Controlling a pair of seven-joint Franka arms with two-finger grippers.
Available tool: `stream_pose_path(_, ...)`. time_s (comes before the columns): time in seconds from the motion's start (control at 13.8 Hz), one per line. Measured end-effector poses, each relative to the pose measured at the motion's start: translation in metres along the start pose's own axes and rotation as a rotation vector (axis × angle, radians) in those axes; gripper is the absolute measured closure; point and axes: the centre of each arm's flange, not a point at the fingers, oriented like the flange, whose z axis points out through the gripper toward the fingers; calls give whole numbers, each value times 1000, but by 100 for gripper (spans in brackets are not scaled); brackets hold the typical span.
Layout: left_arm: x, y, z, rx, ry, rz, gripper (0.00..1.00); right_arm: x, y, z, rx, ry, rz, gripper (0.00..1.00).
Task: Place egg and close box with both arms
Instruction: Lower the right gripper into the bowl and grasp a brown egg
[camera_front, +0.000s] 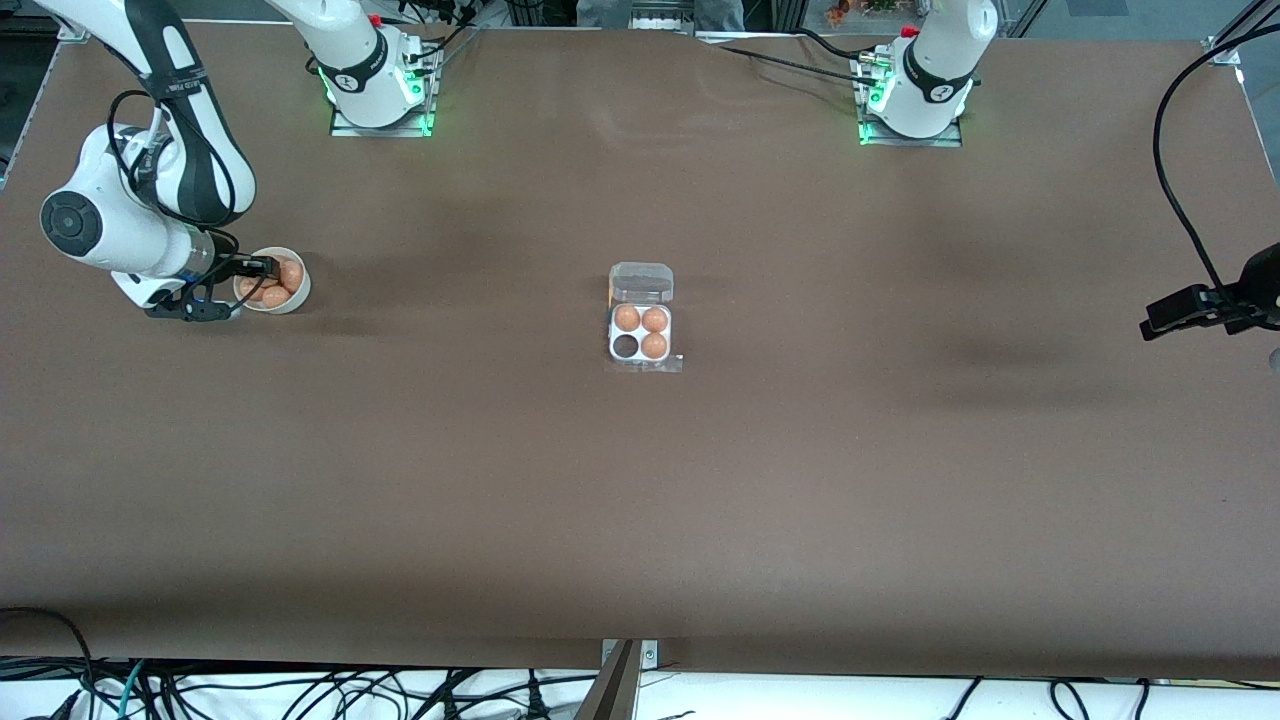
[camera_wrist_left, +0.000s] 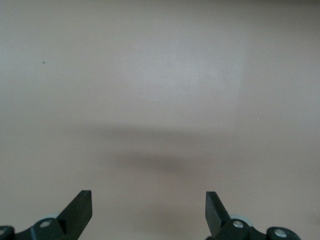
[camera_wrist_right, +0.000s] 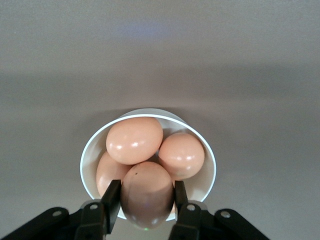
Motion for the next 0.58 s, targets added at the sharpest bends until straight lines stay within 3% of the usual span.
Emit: stream_pose_path(0.58,0,0,0,0,0,0,0,11,-5,-30,3,-44,-12,53)
